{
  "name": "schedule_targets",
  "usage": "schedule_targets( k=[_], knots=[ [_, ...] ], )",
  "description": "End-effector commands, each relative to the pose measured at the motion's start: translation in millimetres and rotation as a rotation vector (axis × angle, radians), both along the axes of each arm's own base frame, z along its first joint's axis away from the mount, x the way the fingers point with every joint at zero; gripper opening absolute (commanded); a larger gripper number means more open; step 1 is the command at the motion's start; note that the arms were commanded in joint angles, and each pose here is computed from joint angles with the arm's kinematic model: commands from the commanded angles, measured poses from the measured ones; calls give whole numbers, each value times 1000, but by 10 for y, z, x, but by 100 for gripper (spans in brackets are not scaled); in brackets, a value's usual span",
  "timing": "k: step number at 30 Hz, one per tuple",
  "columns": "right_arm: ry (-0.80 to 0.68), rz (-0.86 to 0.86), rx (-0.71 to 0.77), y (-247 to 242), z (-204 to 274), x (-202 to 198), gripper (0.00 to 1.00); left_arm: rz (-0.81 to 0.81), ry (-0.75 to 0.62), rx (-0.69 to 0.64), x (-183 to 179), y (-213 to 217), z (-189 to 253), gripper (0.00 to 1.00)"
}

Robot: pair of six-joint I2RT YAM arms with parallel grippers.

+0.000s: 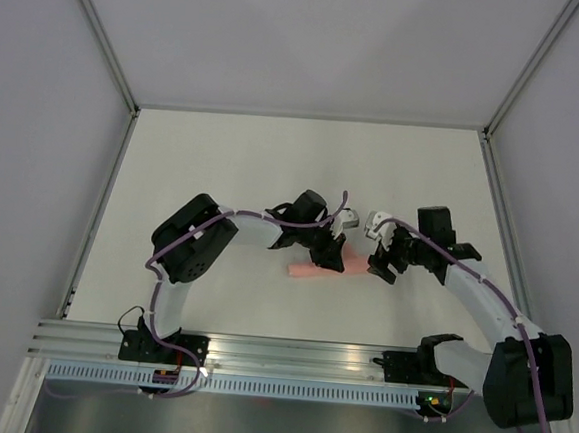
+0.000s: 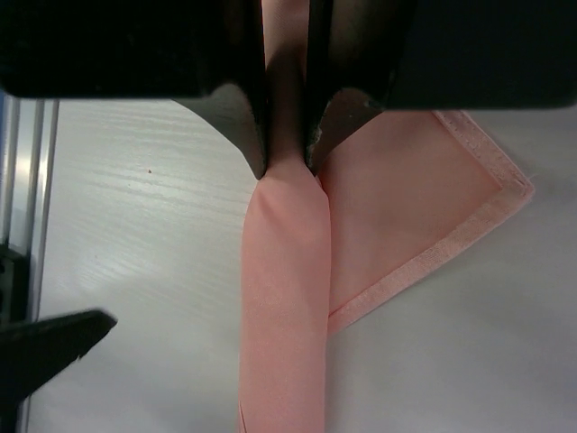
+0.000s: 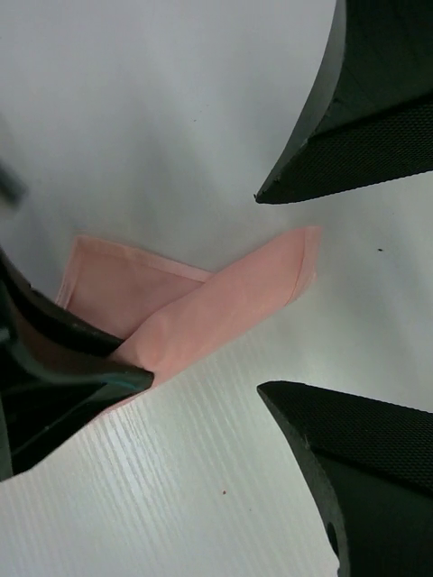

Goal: Fold the napkin, place the utensils inside, and roll it up
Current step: Roll the napkin with the utensil

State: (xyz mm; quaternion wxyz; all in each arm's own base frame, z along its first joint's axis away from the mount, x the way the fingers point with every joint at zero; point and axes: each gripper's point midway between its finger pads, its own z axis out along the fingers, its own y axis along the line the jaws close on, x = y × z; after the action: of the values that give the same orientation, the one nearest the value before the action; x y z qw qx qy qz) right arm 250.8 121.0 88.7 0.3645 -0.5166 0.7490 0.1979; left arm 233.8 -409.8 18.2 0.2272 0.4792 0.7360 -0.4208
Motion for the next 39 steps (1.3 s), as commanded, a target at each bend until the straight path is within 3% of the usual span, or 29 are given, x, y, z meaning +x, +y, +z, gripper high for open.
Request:
schedule_targets(
  k=[1, 11, 17, 35, 39],
  knots=[
    [-211, -4, -57, 81, 26, 145, 84, 19, 357, 269, -519, 525, -648, 2],
    [-298, 127, -147, 465, -260, -49, 79, 14, 528, 276, -511, 555, -675, 2],
    [-279, 204, -183, 654, -393, -215, 69, 25, 579, 278, -484, 553, -656, 2],
    [-236, 281, -255, 825, -709, -400, 55, 25, 610, 270, -454, 517, -635, 6],
    [-212, 295, -280, 806, -807, -439, 49, 12, 609, 256, -465, 501, -587, 12]
  ],
)
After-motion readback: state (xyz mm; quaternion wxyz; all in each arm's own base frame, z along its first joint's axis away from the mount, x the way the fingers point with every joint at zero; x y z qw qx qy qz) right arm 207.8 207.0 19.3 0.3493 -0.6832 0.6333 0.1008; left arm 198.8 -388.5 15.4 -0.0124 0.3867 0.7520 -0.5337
